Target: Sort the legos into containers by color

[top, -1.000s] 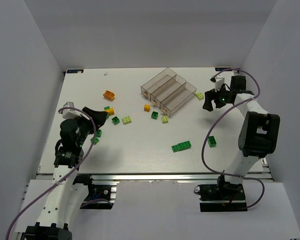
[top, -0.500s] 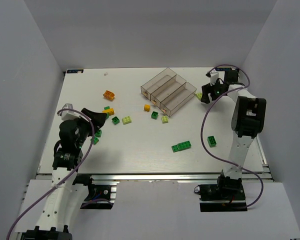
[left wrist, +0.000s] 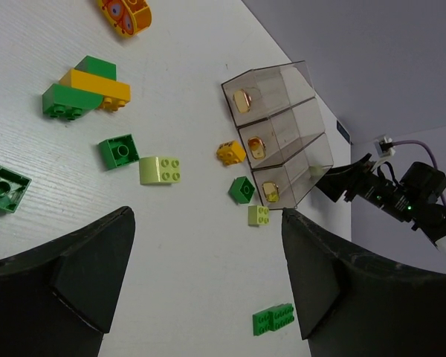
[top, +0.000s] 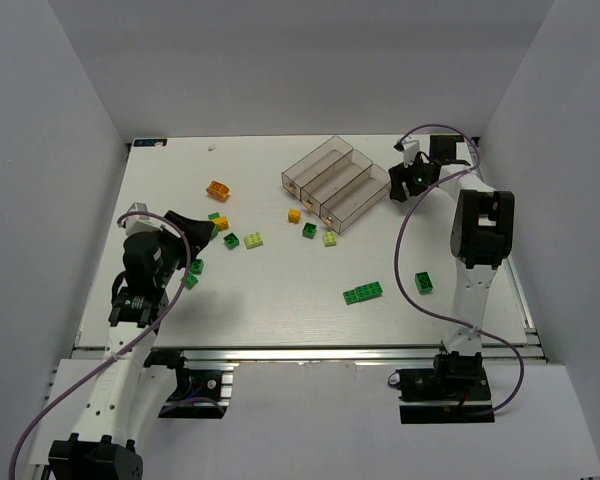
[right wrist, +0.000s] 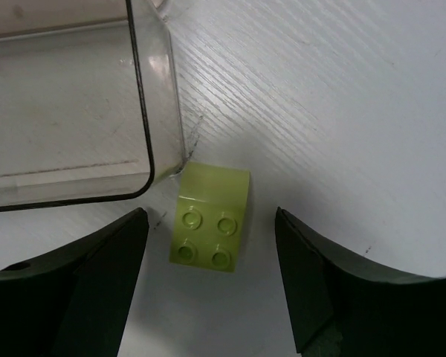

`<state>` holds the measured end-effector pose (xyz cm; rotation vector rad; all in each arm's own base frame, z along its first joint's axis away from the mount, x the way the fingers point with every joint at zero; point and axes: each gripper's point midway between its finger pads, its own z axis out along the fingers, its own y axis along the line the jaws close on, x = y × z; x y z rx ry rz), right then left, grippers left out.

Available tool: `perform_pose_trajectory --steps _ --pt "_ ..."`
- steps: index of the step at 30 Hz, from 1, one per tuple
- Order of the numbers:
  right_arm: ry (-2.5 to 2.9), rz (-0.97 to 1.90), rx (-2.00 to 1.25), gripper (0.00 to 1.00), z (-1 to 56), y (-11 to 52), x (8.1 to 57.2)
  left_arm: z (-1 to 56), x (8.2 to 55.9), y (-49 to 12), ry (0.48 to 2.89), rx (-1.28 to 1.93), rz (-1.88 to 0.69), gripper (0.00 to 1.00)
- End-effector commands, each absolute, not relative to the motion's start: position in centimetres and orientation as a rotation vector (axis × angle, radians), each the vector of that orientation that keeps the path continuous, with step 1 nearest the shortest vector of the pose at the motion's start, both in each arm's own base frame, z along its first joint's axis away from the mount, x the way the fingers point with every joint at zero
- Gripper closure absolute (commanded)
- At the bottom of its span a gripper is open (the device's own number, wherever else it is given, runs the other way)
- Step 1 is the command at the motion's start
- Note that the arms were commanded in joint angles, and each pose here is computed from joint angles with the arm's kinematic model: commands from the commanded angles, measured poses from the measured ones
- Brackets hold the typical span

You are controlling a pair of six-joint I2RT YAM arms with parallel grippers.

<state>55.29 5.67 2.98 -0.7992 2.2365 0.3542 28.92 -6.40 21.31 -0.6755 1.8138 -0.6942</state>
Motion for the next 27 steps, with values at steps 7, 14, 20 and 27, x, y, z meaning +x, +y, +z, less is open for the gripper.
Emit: perform_pose_trajectory --steps 7,14,20,27 --pt "2.230 0.288 -0.822 0.46 3.3 4.6 56.0 23.1 29.7 -6.1 1.733 -0.653 -0.703 0.11" --pt "2.227 0.256 -0.848 0.85 4.0 3.9 55.0 22.5 31.0 -6.5 1.742 -0.650 -0.718 0.11" --pt "2.167 0.288 -0.763 0.94 8.8 2.2 52.3 21.4 33.0 -7.5 1.805 -0.581 -0.728 0.11" --pt "1.868 0.524 -1.051 0.95 14.6 8.0 46.9 21.4 34.3 -8.7 1.820 -0.525 -0.785 0.11"
